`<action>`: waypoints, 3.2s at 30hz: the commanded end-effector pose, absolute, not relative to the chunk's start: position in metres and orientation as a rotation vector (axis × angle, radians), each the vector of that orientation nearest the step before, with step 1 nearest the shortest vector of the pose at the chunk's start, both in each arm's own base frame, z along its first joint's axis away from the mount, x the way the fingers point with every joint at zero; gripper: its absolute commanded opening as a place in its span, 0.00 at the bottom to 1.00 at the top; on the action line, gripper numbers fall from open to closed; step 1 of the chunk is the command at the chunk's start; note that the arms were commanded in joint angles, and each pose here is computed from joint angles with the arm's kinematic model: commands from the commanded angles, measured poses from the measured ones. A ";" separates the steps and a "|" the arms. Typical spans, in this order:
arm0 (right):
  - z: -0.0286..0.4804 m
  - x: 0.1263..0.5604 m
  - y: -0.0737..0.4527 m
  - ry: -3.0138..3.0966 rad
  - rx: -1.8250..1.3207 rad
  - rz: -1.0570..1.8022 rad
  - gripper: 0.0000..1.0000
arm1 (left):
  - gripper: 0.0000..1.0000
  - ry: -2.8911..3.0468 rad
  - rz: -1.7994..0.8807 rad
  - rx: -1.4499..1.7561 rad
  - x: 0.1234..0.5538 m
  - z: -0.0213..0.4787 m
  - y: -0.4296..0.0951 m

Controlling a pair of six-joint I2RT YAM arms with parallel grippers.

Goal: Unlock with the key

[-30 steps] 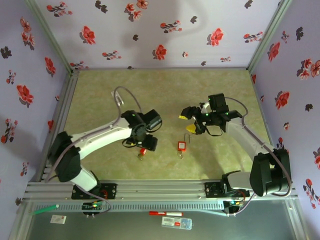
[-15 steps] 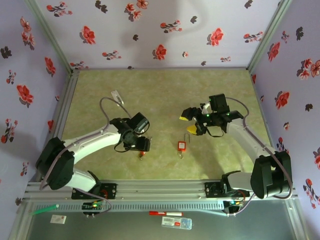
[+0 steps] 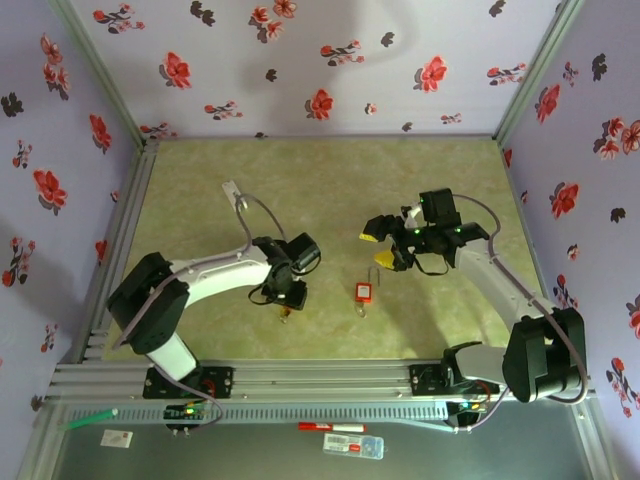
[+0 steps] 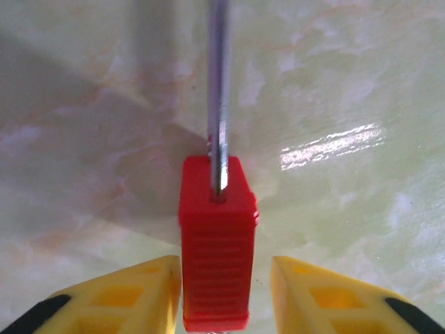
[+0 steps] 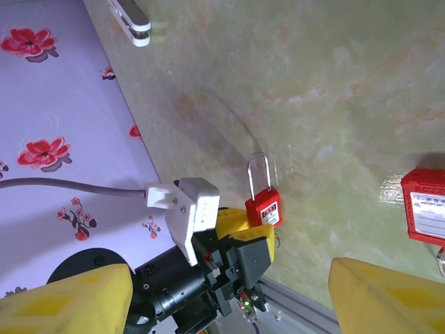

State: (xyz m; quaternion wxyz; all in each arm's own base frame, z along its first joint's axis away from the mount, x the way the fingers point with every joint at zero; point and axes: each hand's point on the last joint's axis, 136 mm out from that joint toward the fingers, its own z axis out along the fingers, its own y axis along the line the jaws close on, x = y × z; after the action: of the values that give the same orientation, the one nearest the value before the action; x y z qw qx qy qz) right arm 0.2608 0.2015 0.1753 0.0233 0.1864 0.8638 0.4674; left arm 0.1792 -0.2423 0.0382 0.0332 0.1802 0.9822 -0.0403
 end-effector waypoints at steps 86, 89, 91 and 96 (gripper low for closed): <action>0.192 0.235 0.304 2.657 0.226 1.845 0.44 | 0.00 2.328 -0.014 1.067 0.232 0.185 -0.261; 0.193 0.233 0.301 2.661 0.189 1.813 0.45 | 0.00 2.365 -0.117 1.069 0.226 0.186 -0.270; 0.187 0.232 0.295 2.681 0.161 1.739 0.45 | 0.00 2.396 -0.223 1.068 0.219 0.188 -0.279; 0.187 0.240 0.287 2.610 0.102 1.742 0.43 | 0.00 2.462 -0.466 1.064 0.201 0.195 -0.300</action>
State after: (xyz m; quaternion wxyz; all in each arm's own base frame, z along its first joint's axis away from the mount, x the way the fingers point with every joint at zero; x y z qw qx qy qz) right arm 0.2500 0.2981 0.2031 0.0054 0.0509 0.8173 0.5739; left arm 0.2004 -0.2697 0.1621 0.1926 0.4126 0.8870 -0.0760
